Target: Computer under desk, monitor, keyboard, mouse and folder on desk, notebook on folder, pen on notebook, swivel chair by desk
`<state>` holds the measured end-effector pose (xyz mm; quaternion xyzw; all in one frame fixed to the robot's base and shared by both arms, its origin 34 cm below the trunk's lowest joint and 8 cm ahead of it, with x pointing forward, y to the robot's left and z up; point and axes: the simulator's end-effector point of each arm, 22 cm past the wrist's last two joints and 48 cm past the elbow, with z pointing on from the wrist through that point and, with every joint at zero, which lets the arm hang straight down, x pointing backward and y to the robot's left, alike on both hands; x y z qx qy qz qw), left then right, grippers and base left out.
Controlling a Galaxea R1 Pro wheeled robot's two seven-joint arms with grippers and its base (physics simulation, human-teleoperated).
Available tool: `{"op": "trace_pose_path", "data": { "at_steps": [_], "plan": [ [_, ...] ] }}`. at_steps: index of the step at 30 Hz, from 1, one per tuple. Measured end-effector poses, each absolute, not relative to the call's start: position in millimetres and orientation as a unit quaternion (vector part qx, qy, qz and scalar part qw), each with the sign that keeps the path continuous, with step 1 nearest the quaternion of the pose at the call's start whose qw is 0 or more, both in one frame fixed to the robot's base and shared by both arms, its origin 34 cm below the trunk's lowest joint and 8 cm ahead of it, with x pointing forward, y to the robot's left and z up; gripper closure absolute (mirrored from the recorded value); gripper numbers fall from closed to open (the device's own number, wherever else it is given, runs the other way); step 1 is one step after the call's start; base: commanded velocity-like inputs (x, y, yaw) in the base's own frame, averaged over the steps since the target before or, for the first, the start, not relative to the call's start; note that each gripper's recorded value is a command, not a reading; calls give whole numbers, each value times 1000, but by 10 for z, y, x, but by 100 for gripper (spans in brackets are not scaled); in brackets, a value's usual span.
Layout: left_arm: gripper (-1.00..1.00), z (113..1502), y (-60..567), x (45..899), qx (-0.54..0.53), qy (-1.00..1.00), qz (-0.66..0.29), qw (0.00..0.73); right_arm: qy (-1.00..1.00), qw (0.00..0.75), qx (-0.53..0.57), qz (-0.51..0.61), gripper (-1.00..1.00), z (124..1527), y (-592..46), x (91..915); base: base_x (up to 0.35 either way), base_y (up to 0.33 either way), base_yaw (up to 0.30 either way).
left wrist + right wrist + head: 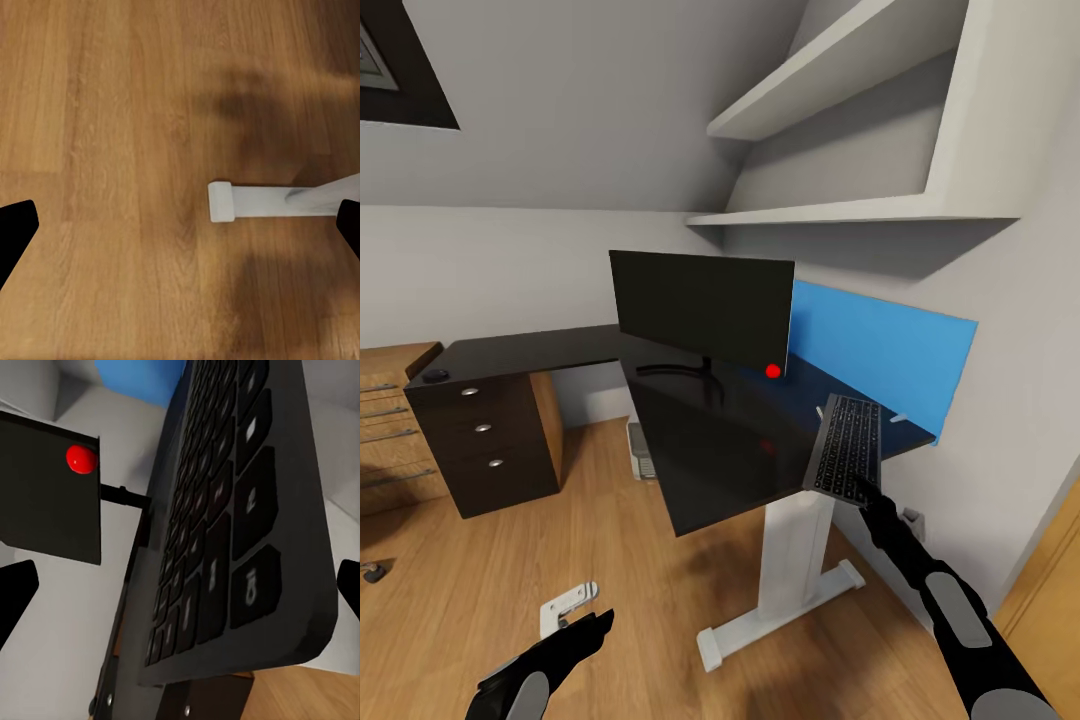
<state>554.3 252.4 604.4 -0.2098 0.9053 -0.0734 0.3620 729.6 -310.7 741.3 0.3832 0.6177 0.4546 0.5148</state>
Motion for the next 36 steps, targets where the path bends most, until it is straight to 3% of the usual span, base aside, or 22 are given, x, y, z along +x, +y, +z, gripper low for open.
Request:
{"op": "trace_pose_path", "data": {
  "at_steps": [1, 36],
  "plan": [
    [-100, 6043, 2524, 5543, -210, 905, -73, 362, 618, 515, 383, 455, 100, 7413, -3107, 7296, 0, 0, 0],
    [-100, 6528, 2513, 5606, -210, 905, -74, 362, 596, 527, 370, 480, 100, 8259, -3108, 7406, 0, 0, 0]
  ]
}}
